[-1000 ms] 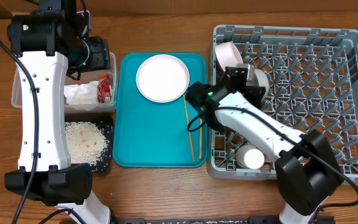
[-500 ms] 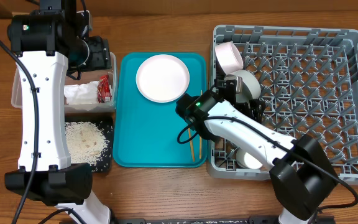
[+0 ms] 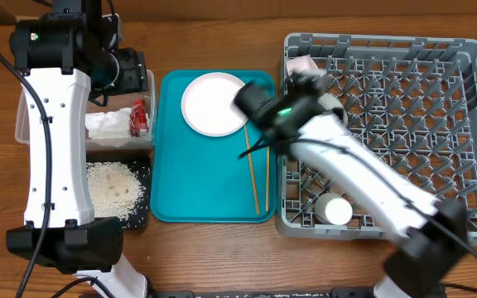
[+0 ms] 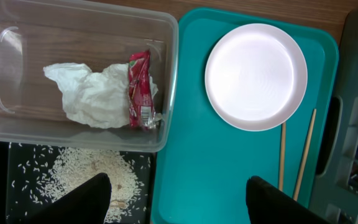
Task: Sort waste into correct bins and load items into the dishwasher
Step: 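Lower the pink bowl into the rack and open the right gripper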
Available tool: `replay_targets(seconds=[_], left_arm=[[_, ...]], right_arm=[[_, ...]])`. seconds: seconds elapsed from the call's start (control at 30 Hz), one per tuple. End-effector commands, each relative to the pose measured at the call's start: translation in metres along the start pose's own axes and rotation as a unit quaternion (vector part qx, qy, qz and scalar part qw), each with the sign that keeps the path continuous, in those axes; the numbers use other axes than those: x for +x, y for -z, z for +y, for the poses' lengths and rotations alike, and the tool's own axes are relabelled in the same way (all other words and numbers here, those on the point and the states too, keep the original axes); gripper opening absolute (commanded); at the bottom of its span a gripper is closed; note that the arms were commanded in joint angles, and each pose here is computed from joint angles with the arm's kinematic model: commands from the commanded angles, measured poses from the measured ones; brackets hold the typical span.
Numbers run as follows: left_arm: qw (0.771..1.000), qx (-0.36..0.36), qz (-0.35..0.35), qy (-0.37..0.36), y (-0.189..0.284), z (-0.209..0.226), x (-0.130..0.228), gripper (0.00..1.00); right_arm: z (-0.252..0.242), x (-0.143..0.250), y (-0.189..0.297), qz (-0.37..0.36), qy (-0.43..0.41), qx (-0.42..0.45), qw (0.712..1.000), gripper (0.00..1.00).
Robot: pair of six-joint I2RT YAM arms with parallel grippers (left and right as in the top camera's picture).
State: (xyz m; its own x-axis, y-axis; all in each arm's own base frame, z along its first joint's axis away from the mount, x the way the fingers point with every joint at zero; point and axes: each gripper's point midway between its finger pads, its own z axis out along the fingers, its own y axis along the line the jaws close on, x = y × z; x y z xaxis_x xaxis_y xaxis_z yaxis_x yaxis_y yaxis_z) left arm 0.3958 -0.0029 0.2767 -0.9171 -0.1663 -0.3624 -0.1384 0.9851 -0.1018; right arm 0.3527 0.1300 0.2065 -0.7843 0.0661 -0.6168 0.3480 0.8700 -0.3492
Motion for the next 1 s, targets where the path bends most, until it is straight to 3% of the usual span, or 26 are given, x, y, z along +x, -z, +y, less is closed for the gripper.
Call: replay_targets(seconds=[0.0, 0.17, 0.33, 0.67, 0.77, 0.97], left_arm=[[1.0, 0.001, 0.008, 0.005, -0.006, -0.001, 0.001, 0.72], [1.0, 0.001, 0.008, 0.005, -0.006, -0.001, 0.001, 0.72], [1.0, 0.001, 0.009, 0.005, -0.005, -0.001, 0.002, 0.72], [1.0, 0.0, 0.014, 0.005, -0.005, 0.0, 0.004, 0.73], [1.0, 0.0, 0.015, 0.005, -0.005, 0.0, 0.004, 0.72], [1.0, -0.001, 0.017, 0.005, -0.005, 0.0, 0.005, 0.77]], right_arm=[[-0.038, -0.041, -0.001, 0.037, -0.068, -0.106, 0.991, 0.88], [-0.06, -0.054, -0.055, 0.128, -0.113, -0.223, 0.96, 0.81], [-0.057, -0.032, -0.095, 0.185, -0.102, -0.204, 0.956, 0.75], [-0.06, -0.024, -0.108, 0.206, -0.143, -0.192, 0.949, 0.69], [-0.06, -0.006, -0.117, 0.23, -0.158, -0.178, 0.944, 0.61], [-0.042, 0.004, -0.13, 0.237, -0.17, -0.216, 0.932, 0.33]])
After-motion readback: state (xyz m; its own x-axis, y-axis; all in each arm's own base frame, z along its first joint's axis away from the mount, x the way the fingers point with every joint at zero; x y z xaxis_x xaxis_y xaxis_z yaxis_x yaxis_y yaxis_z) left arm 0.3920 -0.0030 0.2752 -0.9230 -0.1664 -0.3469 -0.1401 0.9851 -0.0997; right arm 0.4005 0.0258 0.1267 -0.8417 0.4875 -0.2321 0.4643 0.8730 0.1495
